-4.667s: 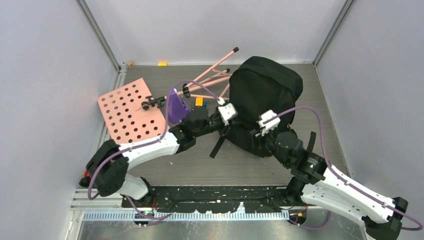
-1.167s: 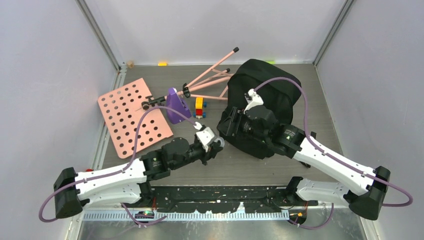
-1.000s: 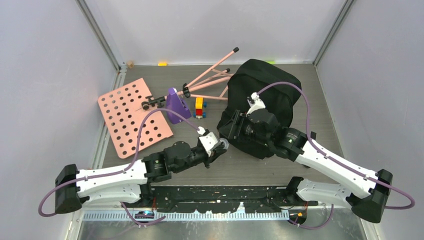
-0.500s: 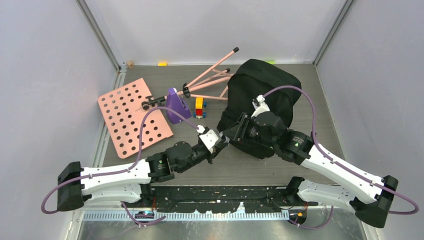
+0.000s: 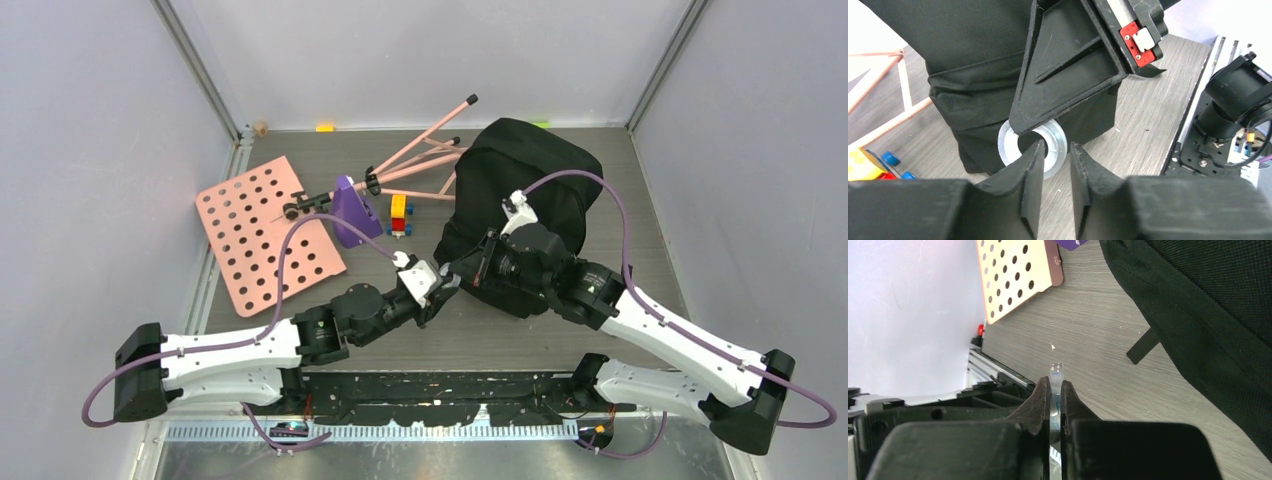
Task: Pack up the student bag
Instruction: Pick up the stationery from the center of the board, then place the stationery in the student bag.
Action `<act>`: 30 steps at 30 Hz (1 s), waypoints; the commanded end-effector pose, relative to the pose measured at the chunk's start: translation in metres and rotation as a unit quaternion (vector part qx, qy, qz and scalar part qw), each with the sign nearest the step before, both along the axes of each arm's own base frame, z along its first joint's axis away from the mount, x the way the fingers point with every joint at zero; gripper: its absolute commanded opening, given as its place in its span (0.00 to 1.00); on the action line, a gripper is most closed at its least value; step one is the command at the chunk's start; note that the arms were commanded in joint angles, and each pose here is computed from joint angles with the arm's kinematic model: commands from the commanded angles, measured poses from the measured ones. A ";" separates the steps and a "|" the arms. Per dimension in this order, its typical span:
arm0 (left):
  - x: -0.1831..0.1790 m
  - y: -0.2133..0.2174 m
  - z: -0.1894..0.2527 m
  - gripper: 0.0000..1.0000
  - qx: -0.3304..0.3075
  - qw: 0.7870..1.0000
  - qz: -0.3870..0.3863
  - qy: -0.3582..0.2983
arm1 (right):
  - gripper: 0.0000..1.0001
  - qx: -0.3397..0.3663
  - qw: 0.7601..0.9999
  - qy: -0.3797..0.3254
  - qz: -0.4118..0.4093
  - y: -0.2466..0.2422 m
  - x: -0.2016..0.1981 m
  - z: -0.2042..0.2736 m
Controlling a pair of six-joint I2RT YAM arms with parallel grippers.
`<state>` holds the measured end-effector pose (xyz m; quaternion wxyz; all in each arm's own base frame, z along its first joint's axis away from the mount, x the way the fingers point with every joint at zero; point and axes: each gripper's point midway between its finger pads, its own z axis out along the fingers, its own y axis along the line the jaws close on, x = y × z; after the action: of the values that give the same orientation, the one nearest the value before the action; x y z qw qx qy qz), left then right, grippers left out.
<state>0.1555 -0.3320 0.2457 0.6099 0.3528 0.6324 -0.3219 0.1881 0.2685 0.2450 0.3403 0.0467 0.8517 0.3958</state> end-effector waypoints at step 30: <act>0.083 -0.072 -0.007 0.68 0.158 0.967 -0.001 -0.198 | 0.00 -0.200 0.937 -0.259 -0.118 -0.163 -0.001 0.083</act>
<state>0.2300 -0.3882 0.2122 0.6260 0.5115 0.5734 -0.1332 0.1857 0.1123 0.3215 0.5810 -0.0267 0.7931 0.1808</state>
